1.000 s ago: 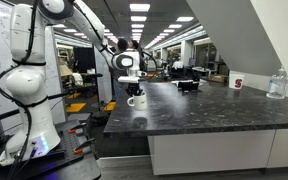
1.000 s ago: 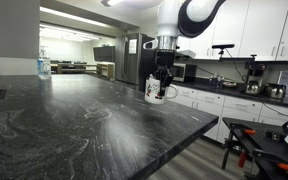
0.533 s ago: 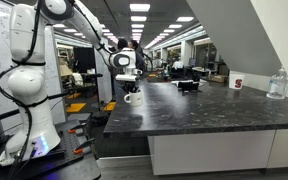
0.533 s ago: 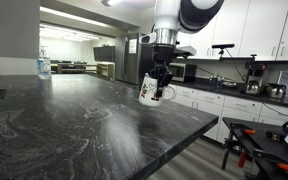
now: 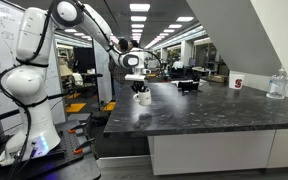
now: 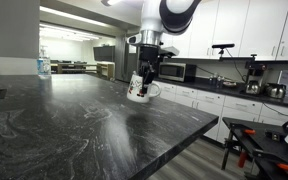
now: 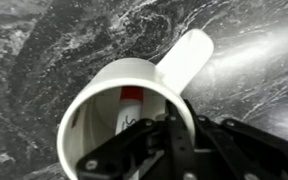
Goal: Move the mug to the left
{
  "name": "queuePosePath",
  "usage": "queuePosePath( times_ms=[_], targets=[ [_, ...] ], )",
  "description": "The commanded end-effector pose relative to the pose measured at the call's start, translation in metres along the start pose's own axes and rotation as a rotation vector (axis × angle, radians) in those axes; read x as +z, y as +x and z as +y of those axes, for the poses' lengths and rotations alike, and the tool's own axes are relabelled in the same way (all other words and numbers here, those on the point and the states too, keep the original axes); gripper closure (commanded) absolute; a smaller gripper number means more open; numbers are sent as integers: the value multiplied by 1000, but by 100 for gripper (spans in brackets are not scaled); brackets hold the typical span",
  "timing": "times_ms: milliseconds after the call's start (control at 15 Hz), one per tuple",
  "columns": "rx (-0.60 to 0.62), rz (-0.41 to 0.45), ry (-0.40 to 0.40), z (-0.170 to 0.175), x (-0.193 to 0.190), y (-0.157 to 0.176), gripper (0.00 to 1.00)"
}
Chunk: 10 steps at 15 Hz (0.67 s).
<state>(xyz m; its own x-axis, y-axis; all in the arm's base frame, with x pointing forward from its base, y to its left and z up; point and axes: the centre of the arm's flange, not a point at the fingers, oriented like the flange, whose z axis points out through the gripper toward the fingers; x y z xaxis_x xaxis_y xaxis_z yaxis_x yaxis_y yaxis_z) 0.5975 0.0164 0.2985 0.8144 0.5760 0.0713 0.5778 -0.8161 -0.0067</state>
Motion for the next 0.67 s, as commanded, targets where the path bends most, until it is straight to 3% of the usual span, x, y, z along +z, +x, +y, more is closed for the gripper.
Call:
queuePosePath(
  times_ms=[0,600],
  targets=[
    [-2,-16,27,31,4,30,98],
    [-50,-67,2,55,35,74,98]
  ],
)
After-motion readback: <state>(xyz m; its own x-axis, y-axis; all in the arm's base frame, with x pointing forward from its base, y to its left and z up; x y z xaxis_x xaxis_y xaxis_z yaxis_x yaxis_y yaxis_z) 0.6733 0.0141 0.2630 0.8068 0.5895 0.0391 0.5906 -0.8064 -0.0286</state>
